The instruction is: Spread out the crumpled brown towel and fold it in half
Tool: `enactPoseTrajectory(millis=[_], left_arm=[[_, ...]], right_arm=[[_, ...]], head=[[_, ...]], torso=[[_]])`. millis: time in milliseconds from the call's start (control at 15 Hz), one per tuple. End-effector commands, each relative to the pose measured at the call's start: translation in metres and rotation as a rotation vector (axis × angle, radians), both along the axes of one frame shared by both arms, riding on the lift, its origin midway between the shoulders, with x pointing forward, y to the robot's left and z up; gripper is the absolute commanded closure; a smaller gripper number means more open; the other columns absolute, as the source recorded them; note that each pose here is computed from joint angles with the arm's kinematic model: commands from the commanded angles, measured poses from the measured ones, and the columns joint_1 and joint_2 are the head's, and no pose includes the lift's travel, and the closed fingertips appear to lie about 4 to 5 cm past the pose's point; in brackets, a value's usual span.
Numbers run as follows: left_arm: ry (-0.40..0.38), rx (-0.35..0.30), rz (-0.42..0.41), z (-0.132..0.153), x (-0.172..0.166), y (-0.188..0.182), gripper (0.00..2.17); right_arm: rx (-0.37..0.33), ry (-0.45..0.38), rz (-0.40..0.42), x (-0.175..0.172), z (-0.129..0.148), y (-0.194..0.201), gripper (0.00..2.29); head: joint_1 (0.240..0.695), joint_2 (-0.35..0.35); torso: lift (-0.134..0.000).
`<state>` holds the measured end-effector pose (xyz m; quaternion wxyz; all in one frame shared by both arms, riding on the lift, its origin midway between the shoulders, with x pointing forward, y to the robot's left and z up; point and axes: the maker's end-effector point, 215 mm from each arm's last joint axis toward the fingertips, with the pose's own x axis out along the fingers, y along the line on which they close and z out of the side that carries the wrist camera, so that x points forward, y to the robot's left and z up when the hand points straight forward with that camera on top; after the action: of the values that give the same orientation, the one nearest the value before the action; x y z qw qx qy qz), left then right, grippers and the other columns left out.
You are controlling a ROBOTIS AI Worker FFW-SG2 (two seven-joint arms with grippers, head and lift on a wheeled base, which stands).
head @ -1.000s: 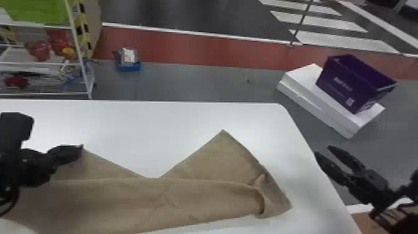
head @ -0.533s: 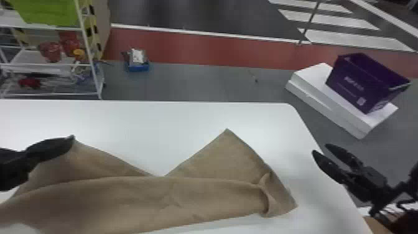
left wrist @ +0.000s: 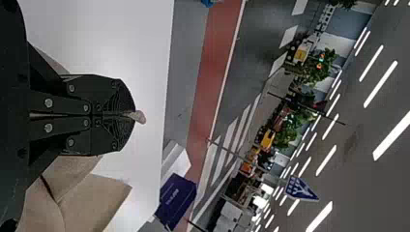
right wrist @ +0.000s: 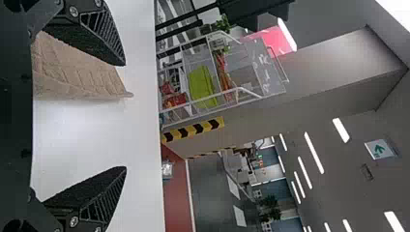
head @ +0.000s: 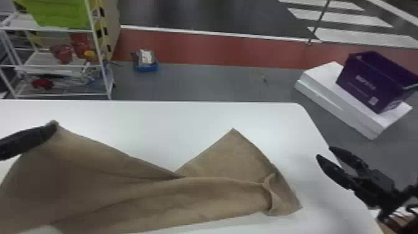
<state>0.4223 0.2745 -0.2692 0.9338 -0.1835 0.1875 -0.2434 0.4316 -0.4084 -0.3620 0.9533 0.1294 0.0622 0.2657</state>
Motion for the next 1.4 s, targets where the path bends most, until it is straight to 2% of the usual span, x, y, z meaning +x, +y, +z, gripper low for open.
enactPoseTrajectory(millis=[0,67,200,467,600,733,800,867,1000,1200,1333], left_arm=[[0.041,-0.142,-0.033,0.018,-0.027,0.000,1.26],[0.059,-0.199,-0.051,0.026,-0.039,0.001,1.26],[0.071,-0.249,-0.047,0.040,-0.052,0.013,1.26],[0.082,-0.195,0.052,0.029,-0.048,0.044,1.26],[0.086,-0.150,0.110,0.022,-0.045,0.061,1.26],[0.096,-0.137,0.128,0.017,-0.044,0.067,1.26],[0.100,-0.131,0.139,0.015,-0.043,0.070,1.26],[0.102,-0.117,0.155,0.013,-0.041,0.075,1.26],[0.086,-0.108,0.164,0.014,-0.037,0.079,1.26],[0.097,-0.111,0.169,0.007,-0.034,0.080,1.26],[0.111,-0.102,0.164,0.001,-0.031,0.076,1.26]], right_arm=[[-0.009,0.012,-0.014,-0.008,-0.005,-0.011,0.12],[-0.008,0.019,-0.011,-0.011,-0.008,-0.012,0.12],[-0.015,0.040,-0.005,-0.018,-0.016,-0.013,0.12],[0.006,0.064,0.032,-0.023,-0.021,-0.008,0.12],[0.046,0.088,0.113,-0.024,-0.006,0.017,0.17],[0.059,0.089,0.197,-0.040,0.009,0.038,0.19],[0.063,0.105,0.227,-0.047,0.008,0.043,0.19],[0.053,0.123,0.220,-0.048,0.004,0.039,0.19],[-0.010,0.113,0.198,-0.058,-0.009,0.024,0.19],[-0.077,0.130,0.208,-0.083,-0.022,0.016,0.19],[-0.181,0.048,0.239,-0.094,-0.015,0.023,0.19]], head=[[0.695,-0.174],[0.695,-0.178],[0.695,-0.192],[0.695,-0.175],[0.695,-0.155],[0.695,-0.101],[0.695,-0.077],[0.695,-0.059],[0.695,-0.035],[0.695,-0.048],[0.695,-0.055]], torso=[[-0.124],[-0.124],[-0.124],[-0.124],[-0.124],[-0.124],[-0.124],[-0.124],[-0.124],[-0.124],[-0.124]])
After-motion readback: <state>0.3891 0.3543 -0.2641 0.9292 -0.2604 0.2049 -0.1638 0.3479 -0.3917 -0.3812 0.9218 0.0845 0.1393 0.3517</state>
